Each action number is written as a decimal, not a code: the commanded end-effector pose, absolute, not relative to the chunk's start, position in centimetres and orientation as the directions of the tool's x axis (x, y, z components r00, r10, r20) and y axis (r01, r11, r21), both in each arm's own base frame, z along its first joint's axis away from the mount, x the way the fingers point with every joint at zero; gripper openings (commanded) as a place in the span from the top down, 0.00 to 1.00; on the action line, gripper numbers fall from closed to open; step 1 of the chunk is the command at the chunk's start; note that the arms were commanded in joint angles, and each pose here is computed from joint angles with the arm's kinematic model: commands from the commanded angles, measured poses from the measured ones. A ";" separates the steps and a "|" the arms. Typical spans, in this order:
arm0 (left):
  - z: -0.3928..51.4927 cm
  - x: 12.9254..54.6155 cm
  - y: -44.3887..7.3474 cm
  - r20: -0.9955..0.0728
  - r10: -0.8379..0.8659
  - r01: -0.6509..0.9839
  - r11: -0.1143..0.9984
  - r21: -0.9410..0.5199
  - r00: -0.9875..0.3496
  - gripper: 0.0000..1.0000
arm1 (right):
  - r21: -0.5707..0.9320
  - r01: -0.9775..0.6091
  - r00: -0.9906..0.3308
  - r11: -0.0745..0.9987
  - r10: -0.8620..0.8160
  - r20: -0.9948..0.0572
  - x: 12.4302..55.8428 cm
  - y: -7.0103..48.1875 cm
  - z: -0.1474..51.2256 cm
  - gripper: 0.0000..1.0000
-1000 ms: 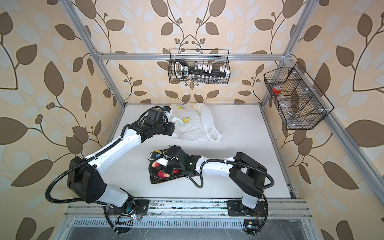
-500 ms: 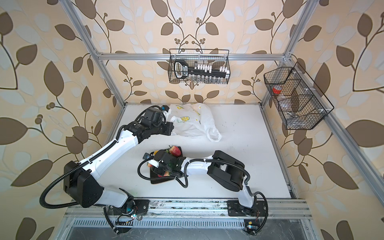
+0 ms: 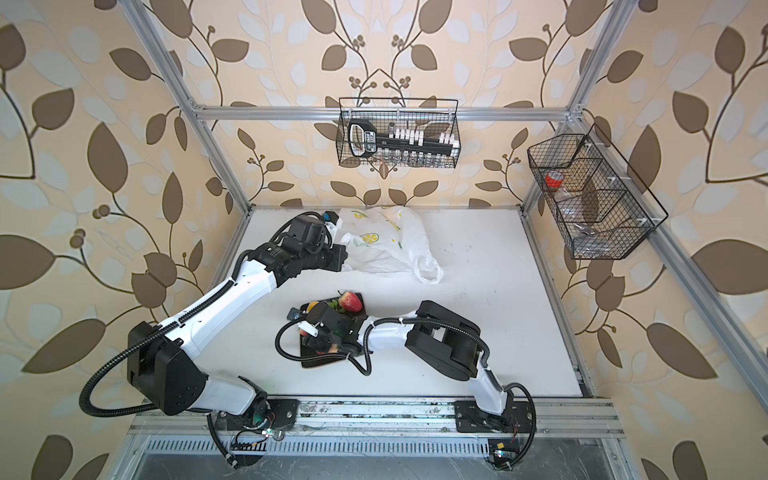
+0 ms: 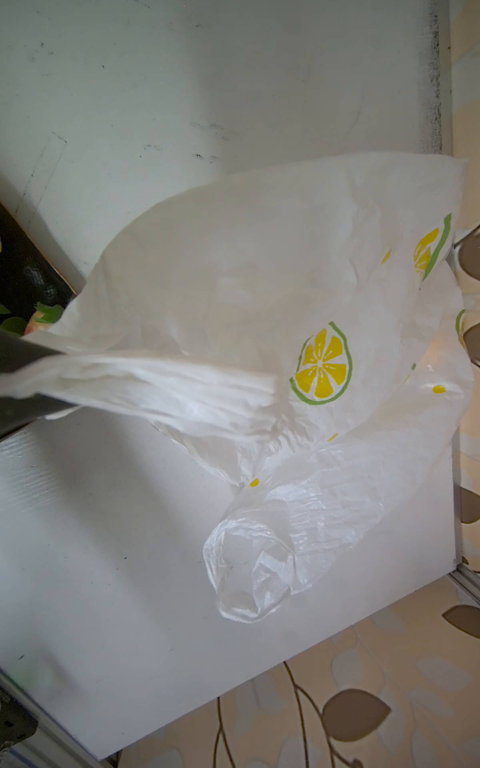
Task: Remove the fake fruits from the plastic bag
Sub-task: 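Lower the peach onto the black tray and open the right gripper, then move the right gripper back into the bag toward the remaining fruits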
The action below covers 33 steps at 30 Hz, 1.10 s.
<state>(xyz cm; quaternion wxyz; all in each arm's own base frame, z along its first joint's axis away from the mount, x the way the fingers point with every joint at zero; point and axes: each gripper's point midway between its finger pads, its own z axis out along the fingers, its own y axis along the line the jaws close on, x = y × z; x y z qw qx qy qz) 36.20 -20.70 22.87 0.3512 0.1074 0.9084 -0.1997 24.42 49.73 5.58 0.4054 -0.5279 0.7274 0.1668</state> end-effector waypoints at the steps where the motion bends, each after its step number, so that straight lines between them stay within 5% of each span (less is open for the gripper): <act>1: 25.7 36.4 -20.5 -0.734 0.049 0.361 0.891 -0.275 -0.678 1.00 | -0.171 -0.905 -0.090 0.390 -0.566 -0.820 24.2 50.4 9.7 0.30; 11: 26.3 36.7 -20.7 -0.744 0.052 0.371 0.888 -0.270 -0.666 1.00 | -0.119 -0.952 0.012 0.282 -0.355 -0.935 17.8 46.5 18.5 0.29; 16: 26.3 36.8 -20.6 -0.747 0.055 0.373 0.889 -0.265 -0.663 1.00 | -0.059 -0.913 -0.044 0.404 -0.242 -0.969 17.3 40.9 20.8 0.38; 23: 26.5 36.5 -21.2 -0.750 0.067 0.405 0.871 -0.279 -0.659 1.00 | 0.144 -0.648 -0.248 0.748 -0.028 -0.968 22.9 31.9 22.1 0.59; 27: 26.3 36.3 -21.3 -0.747 0.069 0.412 0.865 -0.285 -0.661 1.00 | 0.192 -0.552 -0.281 0.812 0.036 -0.959 26.1 29.2 22.1 0.62; 33: 26.1 36.1 -21.1 -0.746 0.078 0.413 0.868 -0.276 -0.661 1.00 | 0.049 -0.528 -0.245 0.848 -0.097 -0.965 32.2 27.5 21.6 0.66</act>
